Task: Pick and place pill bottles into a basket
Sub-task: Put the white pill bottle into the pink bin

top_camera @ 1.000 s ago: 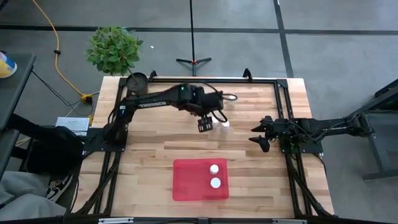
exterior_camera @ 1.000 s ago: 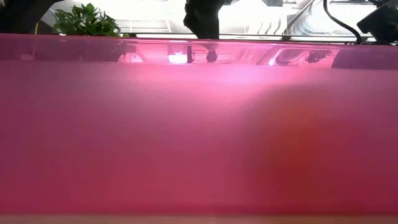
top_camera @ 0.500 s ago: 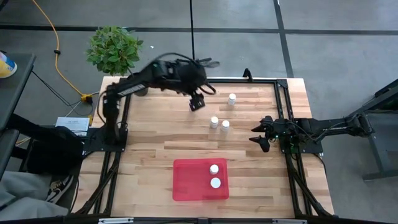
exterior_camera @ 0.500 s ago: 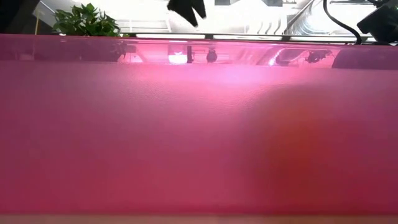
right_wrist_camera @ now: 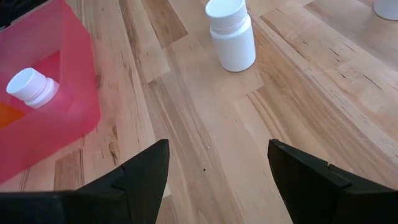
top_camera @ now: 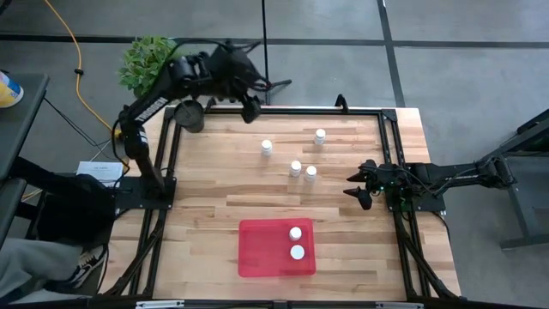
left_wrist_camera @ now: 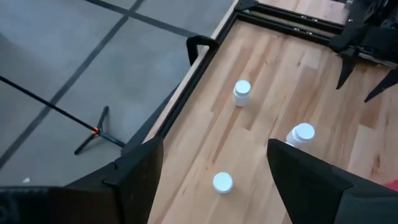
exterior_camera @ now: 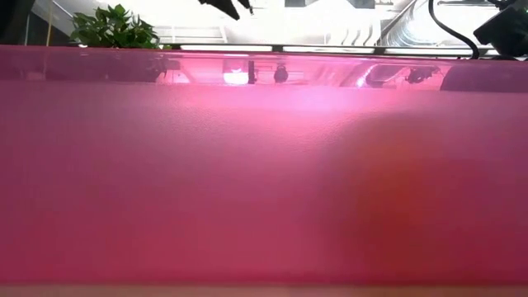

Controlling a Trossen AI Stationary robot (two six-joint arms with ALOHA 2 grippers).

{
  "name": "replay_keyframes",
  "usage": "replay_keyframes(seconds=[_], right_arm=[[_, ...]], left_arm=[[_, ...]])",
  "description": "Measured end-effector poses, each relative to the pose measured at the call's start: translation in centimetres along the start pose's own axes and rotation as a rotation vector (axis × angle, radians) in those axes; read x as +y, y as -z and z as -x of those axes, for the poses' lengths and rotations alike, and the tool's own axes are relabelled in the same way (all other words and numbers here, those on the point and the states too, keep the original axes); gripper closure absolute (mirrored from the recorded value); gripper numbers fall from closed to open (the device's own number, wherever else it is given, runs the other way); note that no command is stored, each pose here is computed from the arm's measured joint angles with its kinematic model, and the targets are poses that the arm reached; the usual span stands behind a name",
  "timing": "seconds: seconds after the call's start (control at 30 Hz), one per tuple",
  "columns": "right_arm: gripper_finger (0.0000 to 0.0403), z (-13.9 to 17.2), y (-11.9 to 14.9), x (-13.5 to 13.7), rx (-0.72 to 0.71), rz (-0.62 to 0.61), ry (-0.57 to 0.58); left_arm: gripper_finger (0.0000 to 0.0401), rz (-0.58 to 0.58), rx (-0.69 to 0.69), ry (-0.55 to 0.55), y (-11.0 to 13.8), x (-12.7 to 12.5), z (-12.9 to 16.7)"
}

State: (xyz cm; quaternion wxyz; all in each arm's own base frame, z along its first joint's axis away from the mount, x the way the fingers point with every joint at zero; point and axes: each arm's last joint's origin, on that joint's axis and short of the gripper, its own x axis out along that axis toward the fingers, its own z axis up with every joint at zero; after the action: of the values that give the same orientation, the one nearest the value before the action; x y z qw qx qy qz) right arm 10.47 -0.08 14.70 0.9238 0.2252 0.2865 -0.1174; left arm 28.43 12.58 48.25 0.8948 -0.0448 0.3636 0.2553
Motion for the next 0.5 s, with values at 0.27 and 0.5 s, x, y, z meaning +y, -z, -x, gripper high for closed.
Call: replay_keyframes(seconds=[0.27, 0.5], right_arm=[[0.0139, 0.0, 0.0, 0.0, 0.000, 0.000, 0.000], [0.0139, 0.0, 0.0, 0.0, 0.000, 0.000, 0.000]], left_arm=[[0.0082, 0.034, 0.016, 0.077, 0.3, 2.9, -0.2], [0.0082, 0.035, 0.038, 0.073, 1.0, 3.7, 1.0]])
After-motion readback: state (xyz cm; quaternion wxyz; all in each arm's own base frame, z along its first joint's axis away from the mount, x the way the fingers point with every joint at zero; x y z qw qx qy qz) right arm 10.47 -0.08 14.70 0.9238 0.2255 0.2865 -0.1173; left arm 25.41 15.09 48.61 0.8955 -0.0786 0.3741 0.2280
